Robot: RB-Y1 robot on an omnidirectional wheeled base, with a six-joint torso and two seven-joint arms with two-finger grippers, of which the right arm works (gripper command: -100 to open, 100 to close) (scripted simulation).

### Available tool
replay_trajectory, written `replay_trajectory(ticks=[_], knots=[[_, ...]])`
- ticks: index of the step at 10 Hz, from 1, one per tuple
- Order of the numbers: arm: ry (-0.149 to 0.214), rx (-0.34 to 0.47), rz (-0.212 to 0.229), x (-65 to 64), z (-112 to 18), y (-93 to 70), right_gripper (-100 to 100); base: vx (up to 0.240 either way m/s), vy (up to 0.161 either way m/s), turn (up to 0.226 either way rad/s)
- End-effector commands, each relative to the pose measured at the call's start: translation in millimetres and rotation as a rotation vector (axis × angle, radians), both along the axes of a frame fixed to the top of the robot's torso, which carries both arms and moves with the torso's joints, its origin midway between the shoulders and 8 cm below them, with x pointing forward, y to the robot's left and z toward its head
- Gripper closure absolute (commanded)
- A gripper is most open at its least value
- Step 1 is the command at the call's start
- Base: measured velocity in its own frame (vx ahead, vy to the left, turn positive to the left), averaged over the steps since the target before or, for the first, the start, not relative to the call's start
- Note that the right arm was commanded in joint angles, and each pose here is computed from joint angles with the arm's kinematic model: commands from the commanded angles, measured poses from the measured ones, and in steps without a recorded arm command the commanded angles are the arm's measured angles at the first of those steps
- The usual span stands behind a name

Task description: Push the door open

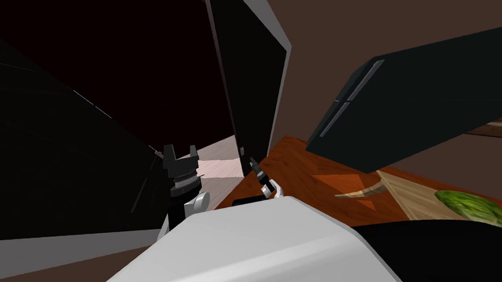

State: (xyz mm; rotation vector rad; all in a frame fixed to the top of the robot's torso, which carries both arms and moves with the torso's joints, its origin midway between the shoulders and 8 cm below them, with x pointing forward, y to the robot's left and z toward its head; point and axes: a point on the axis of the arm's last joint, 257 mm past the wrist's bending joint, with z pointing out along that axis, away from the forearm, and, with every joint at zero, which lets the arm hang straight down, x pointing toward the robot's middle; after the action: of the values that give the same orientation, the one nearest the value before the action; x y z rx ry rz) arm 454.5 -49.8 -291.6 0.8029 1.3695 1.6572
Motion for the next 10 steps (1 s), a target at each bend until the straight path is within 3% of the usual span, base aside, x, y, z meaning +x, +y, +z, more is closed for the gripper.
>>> replay_trajectory(ticks=[1, 5, 10], knots=[[0.020, -0.007, 0.018, -1.9, -11.8, 5.9, -100, 0.063, -0.047, 0.028], [0.072, -0.029, 0.062, -7.9, -40.2, 19.2, -100, 0.092, -0.058, 0.024], [0.106, -0.044, 0.090, -12.9, -58.1, 27.0, -100, 0.066, -0.043, 0.014]])
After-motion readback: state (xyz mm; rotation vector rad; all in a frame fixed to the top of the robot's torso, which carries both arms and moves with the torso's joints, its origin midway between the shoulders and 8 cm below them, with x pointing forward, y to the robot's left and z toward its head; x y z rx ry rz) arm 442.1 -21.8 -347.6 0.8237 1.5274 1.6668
